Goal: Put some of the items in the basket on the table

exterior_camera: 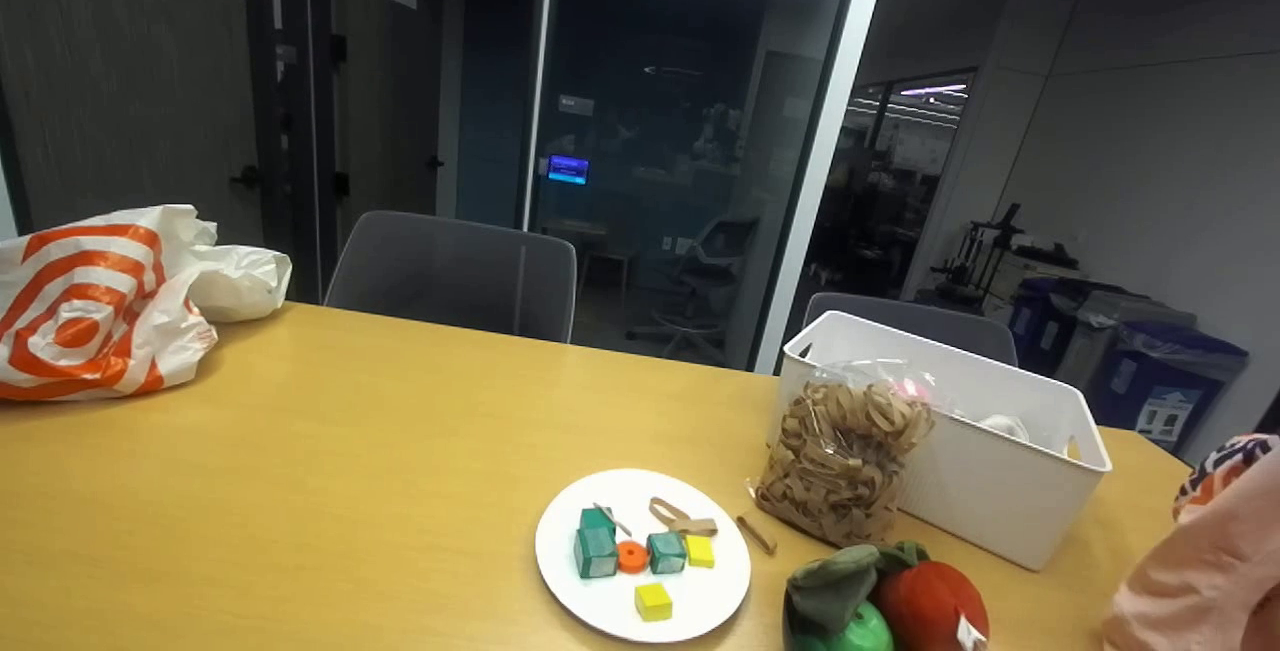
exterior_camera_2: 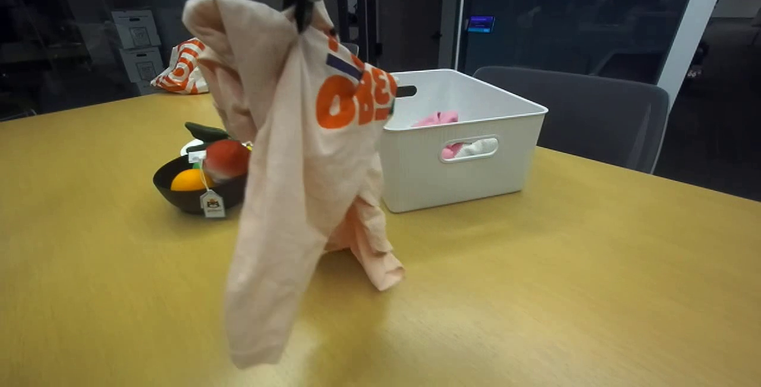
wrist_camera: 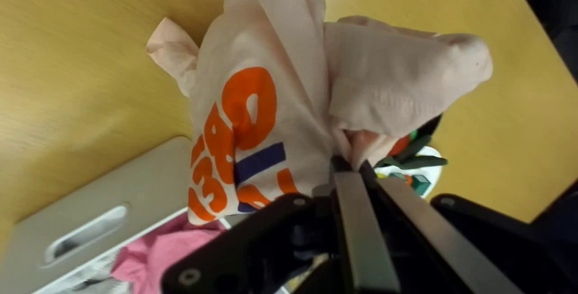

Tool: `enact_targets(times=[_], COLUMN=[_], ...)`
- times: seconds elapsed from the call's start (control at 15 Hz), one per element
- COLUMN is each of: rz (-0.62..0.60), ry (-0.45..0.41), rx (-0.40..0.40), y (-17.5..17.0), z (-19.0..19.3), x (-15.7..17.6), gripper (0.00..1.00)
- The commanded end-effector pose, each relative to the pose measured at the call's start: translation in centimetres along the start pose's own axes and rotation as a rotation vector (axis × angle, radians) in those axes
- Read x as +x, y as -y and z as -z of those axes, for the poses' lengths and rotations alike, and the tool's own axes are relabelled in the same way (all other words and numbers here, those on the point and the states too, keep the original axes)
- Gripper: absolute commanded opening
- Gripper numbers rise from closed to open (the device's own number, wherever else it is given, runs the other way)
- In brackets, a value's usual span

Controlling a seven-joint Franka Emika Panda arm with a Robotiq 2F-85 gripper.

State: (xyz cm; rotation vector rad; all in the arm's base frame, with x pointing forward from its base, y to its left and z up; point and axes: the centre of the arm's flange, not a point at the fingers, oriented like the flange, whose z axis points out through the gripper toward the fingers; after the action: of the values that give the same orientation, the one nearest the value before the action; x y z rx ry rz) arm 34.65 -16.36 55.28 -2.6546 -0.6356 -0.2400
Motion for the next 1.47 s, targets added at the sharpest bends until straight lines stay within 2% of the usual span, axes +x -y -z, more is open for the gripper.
enact_targets(times=[0.0, 0.27, 0.6, 0.73, 0.8, 0.87, 0.93, 1.27, 1.4], rz=[0.065, 0.013, -0.138, -0.159, -0.157, -0.156, -0.149, -0.07, -0.04], ry=[-0.066, -0.038, 0.15, 0.226, 0.268, 0.296, 0.322, 0.386, 0.331], rx=[0.177, 0.373, 0.209, 0.11, 0.064, 0.032, 0.006, -0.15, -0.113], y=[1.3, -1.3, -5.9, -7.5, -7.9, -8.3, -8.5, -8.4, -7.5], z=[-1.5, -6.0, -11.5, -13.0, -13.5, -13.9, -14.2, -13.9, -12.6], x=[1.2, 1.8, -0.2, -0.8, -1.0, -1.0, -1.0, -0.2, 0.6], gripper=[0.03, 0.03, 0.03, 0.04, 0.31, 0.31, 0.36, 0.77, 0.9])
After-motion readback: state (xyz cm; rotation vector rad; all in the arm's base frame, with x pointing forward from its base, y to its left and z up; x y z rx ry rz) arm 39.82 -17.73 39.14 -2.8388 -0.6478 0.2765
